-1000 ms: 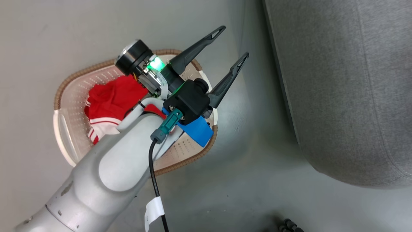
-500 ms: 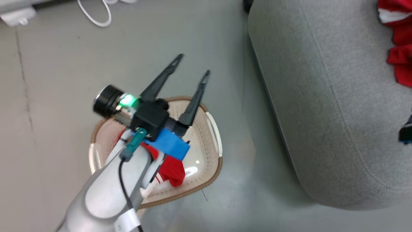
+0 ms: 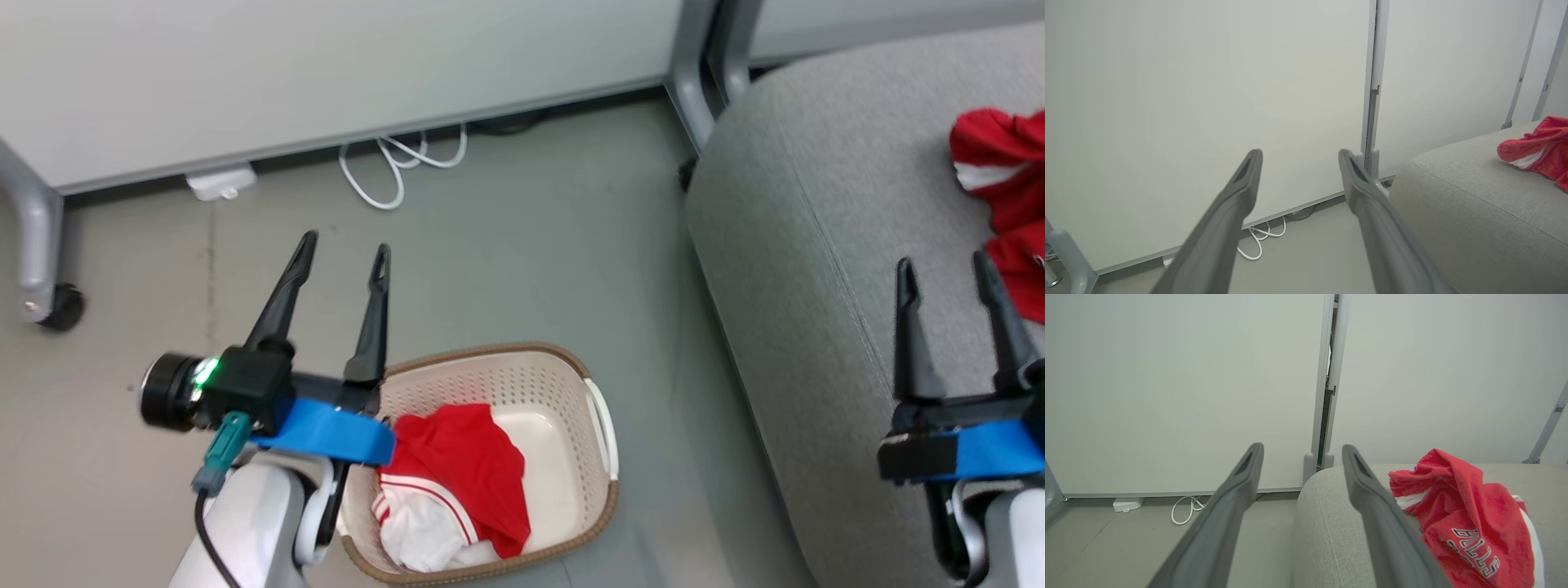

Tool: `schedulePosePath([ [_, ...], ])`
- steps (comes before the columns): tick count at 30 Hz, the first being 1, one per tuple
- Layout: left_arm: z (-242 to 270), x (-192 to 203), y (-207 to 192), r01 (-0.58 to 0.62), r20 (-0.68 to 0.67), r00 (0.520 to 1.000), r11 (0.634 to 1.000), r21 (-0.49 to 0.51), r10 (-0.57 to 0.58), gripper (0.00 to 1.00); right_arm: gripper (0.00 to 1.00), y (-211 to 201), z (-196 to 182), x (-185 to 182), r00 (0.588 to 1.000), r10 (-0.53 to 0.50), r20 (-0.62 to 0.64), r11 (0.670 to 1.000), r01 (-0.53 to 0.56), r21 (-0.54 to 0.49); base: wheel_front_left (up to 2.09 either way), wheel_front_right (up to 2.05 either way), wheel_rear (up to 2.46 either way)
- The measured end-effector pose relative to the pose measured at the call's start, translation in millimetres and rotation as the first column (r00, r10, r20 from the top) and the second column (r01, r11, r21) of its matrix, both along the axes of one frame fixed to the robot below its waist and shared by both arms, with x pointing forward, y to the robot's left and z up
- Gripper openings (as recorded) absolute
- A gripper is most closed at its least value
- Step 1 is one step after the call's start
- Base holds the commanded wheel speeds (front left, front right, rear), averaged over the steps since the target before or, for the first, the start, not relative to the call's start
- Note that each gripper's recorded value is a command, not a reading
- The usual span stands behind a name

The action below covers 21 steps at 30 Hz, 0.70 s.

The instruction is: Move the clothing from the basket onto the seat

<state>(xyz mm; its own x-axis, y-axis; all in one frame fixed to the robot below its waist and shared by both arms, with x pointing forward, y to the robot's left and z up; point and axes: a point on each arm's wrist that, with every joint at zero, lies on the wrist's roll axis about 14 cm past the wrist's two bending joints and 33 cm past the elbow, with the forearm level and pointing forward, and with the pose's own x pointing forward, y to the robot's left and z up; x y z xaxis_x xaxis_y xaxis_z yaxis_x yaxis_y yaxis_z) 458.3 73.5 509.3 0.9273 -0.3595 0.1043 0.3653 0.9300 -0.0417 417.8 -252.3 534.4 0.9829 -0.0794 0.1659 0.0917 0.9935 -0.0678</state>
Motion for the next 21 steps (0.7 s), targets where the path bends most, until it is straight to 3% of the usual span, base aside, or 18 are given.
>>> schedulePosePath([
  [10,11,-48,75,-0.23,0.018,0.973,0.973,0.002,0.23,1.0,1.0,57,10,-18,0.99,0.138,0.042,0.988,-0.141,0.069,0.0,0.0,0.0],
  [21,15,-87,101,-0.312,0.031,0.95,0.95,-0.004,0.312,1.0,1.0,90,-1,-37,0.976,0.219,0.013,0.969,-0.219,0.113,0.0,0.0,0.0],
])
